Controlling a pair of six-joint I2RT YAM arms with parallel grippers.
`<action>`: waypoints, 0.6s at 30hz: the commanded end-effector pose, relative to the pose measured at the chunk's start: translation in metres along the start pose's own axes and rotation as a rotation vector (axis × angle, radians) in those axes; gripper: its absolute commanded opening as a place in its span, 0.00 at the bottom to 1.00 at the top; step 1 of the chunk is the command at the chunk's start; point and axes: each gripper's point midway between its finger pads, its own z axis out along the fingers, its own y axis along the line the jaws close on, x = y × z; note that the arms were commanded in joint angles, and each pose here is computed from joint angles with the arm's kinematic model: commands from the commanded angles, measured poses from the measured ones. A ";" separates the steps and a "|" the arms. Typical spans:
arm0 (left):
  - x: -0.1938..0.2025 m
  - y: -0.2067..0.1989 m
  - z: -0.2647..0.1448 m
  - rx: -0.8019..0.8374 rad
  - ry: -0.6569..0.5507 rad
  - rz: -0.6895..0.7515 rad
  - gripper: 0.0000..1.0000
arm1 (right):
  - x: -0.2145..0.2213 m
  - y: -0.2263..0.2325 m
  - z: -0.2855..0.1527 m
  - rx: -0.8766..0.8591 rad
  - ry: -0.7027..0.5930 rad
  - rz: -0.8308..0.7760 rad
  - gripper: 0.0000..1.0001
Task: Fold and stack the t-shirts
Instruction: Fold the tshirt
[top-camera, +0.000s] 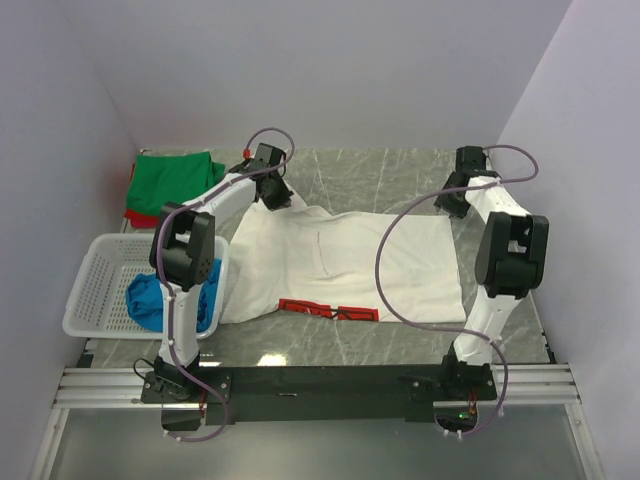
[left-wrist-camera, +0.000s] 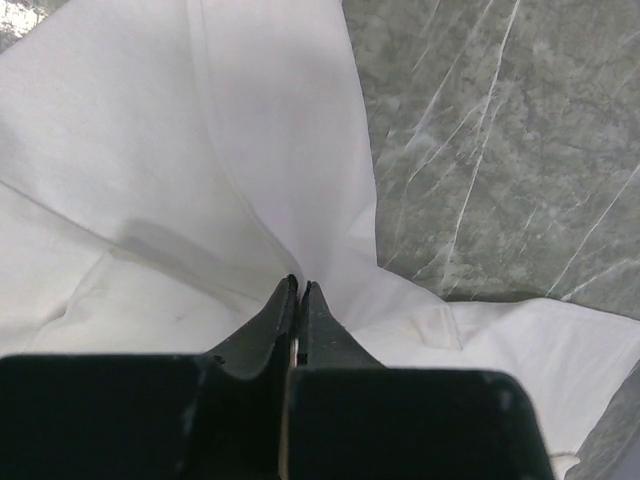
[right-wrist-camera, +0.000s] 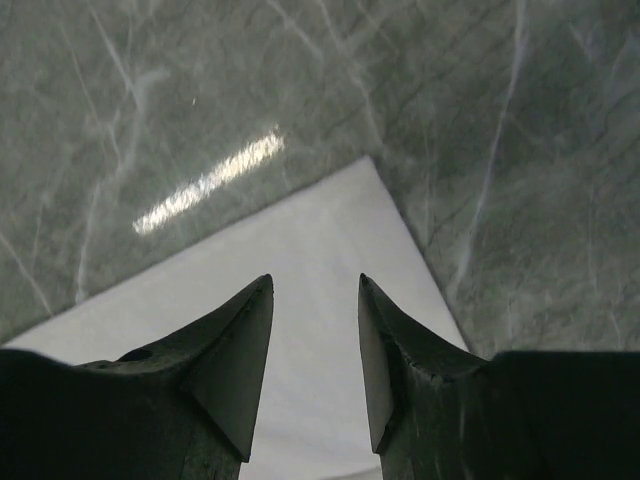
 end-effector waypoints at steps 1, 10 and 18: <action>-0.010 -0.009 -0.020 0.021 -0.034 -0.001 0.00 | -0.029 -0.006 0.016 0.060 -0.080 0.007 0.47; -0.008 -0.007 -0.024 0.010 -0.025 0.006 0.00 | -0.036 -0.013 0.047 0.128 -0.067 -0.009 0.47; -0.007 -0.004 -0.027 -0.003 -0.024 0.017 0.00 | -0.034 -0.016 0.056 0.146 -0.047 -0.005 0.45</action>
